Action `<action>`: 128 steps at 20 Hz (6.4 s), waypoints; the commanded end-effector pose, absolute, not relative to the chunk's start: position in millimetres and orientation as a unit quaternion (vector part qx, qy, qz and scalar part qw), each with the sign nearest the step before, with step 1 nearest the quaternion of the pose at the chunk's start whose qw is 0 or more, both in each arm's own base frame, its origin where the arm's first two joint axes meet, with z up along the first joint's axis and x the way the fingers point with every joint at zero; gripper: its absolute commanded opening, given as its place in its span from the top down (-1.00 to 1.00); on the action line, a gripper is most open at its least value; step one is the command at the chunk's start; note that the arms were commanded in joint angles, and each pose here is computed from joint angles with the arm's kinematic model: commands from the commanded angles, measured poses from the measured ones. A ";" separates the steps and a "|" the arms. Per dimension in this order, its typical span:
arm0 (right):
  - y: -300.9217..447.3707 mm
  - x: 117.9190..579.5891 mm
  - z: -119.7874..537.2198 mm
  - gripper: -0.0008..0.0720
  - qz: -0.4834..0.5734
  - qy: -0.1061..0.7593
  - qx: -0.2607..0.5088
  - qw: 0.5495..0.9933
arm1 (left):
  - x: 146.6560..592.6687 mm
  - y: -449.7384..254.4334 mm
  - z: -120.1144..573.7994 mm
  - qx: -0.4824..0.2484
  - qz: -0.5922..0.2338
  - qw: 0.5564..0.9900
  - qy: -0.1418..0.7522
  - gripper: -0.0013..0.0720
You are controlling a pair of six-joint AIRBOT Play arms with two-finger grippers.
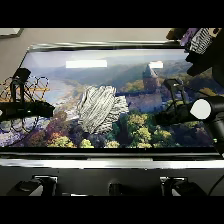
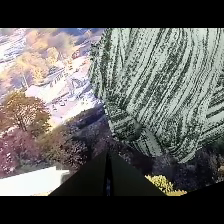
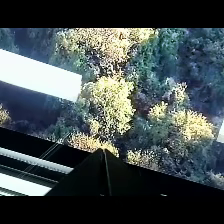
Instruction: Fold the clothes and pants, and hang the long-sleeved shirts on hangers.
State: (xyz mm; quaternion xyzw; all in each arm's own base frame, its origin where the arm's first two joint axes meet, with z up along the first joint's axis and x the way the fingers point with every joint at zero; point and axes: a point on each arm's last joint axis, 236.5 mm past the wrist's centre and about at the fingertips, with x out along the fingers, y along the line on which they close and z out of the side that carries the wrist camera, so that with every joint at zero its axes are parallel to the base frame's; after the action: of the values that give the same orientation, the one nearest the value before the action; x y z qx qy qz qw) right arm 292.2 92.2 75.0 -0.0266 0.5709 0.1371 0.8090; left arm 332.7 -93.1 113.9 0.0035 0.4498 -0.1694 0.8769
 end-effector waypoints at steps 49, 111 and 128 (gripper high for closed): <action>212.5 449.7 -64.4 -0.88 0.151 0.513 0.338 0.775 | 326.4 -154.9 -97.4 -0.359 -0.113 0.706 0.599 0.91; 58.0 514.4 69.7 -0.73 0.051 0.506 0.183 0.841 | 498.4 -67.1 33.1 -0.283 -0.051 0.802 0.523 -0.92; 299.4 255.6 -79.4 -0.72 0.199 0.657 0.349 0.638 | 285.4 63.6 -43.5 -0.310 0.072 0.731 0.603 -0.90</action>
State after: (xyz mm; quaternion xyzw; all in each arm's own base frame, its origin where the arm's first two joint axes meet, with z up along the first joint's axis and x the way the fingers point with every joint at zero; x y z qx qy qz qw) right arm 270.4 263.2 -67.8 0.3169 0.6635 0.2047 0.6461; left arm 295.5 63.1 -34.4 -0.3201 0.5957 0.0745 0.7329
